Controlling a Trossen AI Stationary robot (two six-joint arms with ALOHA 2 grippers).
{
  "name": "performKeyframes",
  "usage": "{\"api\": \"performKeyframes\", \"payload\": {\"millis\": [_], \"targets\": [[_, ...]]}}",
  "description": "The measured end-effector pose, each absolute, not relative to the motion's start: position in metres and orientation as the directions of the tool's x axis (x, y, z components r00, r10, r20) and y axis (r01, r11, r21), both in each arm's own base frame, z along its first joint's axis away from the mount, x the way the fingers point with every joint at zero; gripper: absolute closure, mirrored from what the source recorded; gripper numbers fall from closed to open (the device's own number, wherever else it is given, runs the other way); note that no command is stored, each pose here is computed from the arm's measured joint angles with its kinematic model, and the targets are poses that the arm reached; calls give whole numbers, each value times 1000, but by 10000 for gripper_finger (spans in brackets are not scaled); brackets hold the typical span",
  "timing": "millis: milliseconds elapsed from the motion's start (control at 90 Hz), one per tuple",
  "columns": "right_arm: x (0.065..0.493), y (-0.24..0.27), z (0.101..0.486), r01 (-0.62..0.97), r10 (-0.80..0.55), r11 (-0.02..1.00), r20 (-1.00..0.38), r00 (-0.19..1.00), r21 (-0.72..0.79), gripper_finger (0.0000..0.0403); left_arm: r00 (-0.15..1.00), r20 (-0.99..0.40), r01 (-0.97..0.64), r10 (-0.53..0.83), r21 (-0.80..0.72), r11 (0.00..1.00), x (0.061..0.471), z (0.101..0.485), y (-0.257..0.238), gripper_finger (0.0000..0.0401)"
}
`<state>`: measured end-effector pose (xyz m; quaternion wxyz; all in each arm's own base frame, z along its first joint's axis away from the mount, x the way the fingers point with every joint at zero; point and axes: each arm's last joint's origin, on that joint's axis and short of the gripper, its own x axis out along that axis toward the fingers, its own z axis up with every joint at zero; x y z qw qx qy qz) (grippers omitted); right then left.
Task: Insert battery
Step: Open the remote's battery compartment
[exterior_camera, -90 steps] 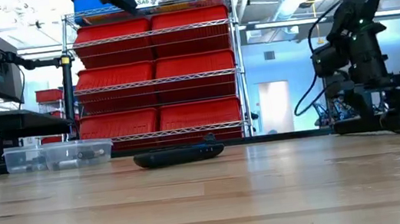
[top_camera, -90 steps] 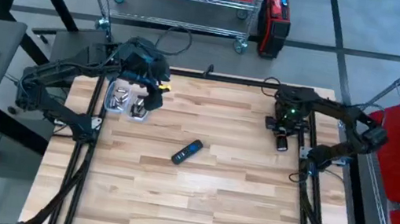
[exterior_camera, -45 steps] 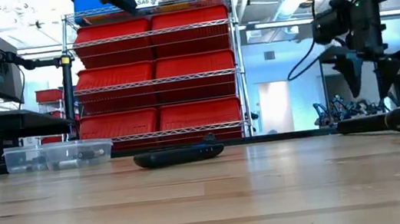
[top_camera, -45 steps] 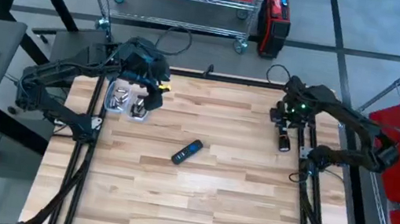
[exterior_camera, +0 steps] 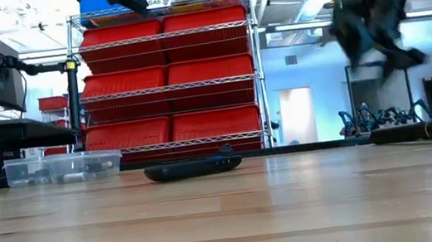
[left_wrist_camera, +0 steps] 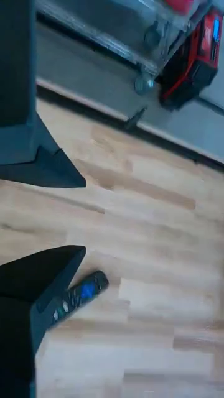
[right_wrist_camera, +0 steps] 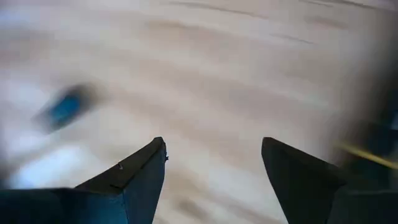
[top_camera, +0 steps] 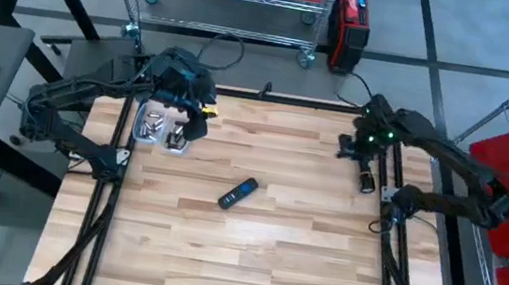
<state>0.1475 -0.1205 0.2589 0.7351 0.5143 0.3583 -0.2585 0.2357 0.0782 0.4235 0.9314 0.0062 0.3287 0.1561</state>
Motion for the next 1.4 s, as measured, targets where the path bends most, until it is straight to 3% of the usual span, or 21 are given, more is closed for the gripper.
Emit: {"api": "performKeyframes", "payload": {"millis": [178, 289, 389, 633, 922, 1278, 1400], "targets": [[182, -89, 289, 539, -143, 584, -577, 804, 607, 148, 739, -618, -299, 269, 57, 952, 237, 420, 78, 260], [207, -68, 292, 439, -127, 706, -511, 850, 556, 148, 709, -666, -305, 231, 4, 952, 240, 403, 78, 260], [231, -47, 279, 369, -55, 783, -534, 844, 502, 148, 670, -722, -298, 172, -49, 953, 245, 376, 73, 260], [290, -31, 221, 466, 18, 637, -616, 787, 614, 148, 607, -789, -353, 99, -156, 922, 258, 299, 54, 260], [328, -52, 156, 479, 190, 444, -602, 775, 757, 148, 689, -723, -413, 55, -329, 849, 263, 234, 32, 260], [344, -59, 113, 521, 189, 427, -636, 748, 739, 148, 617, -787, -483, -11, -391, 783, 240, 175, 4, 260], [346, -60, 108, 502, 204, 438, -627, 752, 745, 148, 650, -759, -465, -21, -420, 779, 238, 168, -14, 260]]}}
